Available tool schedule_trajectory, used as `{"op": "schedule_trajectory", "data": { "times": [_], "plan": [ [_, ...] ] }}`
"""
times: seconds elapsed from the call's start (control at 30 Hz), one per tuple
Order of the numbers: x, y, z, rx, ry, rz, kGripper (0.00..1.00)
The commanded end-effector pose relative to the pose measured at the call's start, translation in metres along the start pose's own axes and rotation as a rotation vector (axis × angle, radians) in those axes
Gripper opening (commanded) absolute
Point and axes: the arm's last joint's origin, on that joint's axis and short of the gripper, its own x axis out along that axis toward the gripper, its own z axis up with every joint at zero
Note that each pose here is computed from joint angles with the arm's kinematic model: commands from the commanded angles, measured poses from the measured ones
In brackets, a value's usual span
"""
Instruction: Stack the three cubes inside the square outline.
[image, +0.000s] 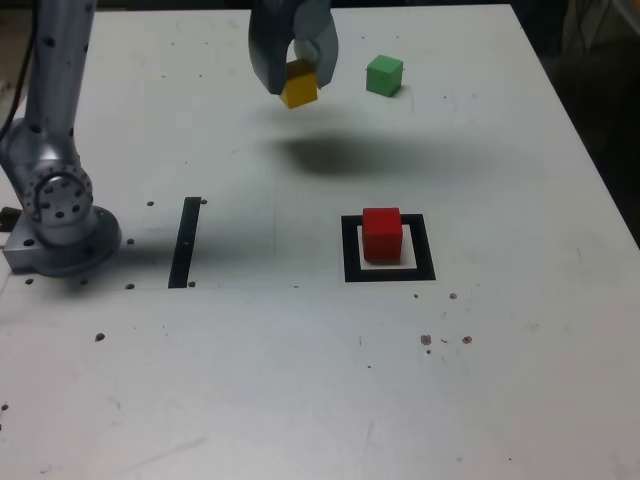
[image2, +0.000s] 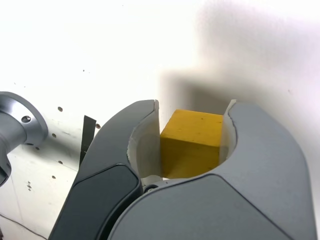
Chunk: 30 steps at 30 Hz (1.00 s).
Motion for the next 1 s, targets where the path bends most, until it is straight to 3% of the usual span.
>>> {"op": "schedule_trajectory", "data": {
  "times": [0.0, 0.97],
  "plan": [
    [-0.004, -0.012, -0.001, 0.024, -0.007, 0.004, 0.30],
    [-0.016, -0.157, -0.016, 0.293, -0.013, 0.093, 0.30]
  ]
}}
